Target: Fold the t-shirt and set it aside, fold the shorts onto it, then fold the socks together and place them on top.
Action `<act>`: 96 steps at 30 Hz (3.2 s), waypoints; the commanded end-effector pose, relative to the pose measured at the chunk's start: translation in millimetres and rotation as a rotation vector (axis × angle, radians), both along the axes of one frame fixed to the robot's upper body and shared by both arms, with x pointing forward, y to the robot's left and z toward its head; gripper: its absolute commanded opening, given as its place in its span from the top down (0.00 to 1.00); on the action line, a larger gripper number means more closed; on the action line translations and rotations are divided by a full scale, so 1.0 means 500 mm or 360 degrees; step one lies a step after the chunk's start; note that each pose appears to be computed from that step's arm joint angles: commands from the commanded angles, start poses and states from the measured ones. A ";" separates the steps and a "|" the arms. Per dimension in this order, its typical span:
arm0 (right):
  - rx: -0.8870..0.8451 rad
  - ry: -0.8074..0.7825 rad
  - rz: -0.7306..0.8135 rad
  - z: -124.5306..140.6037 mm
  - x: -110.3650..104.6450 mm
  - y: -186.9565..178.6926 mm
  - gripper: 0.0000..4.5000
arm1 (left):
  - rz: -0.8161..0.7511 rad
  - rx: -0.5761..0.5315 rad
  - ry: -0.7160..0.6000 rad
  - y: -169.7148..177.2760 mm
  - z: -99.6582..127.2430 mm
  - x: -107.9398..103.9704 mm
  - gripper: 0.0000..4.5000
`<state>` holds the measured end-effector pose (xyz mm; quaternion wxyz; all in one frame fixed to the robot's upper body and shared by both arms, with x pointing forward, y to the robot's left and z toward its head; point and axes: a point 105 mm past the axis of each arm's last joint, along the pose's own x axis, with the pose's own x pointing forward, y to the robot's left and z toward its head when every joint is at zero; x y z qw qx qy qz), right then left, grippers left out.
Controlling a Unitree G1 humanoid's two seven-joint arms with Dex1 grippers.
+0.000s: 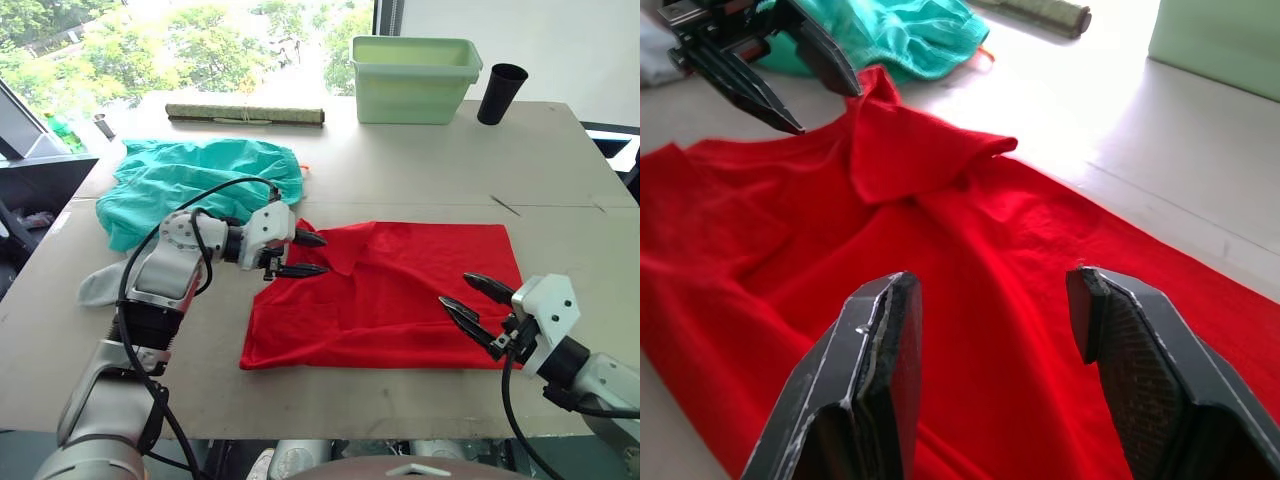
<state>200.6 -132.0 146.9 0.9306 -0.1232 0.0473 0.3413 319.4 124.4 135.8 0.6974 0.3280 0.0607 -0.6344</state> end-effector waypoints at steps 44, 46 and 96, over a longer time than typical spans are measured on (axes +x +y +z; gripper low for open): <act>-0.0591 0.0087 -0.0311 -0.030 0.083 -0.112 0.45 | -0.0008 -0.0551 0.0298 0.029 0.073 -0.032 0.99; -0.0768 0.0119 -0.0378 -0.040 0.108 -0.141 0.45 | 0.0048 -0.0598 0.0262 0.035 0.078 -0.029 0.99; -0.1386 -0.0146 -0.0242 -0.005 0.313 -0.177 0.02 | 0.0051 -0.0629 0.0500 0.111 0.032 -0.162 1.00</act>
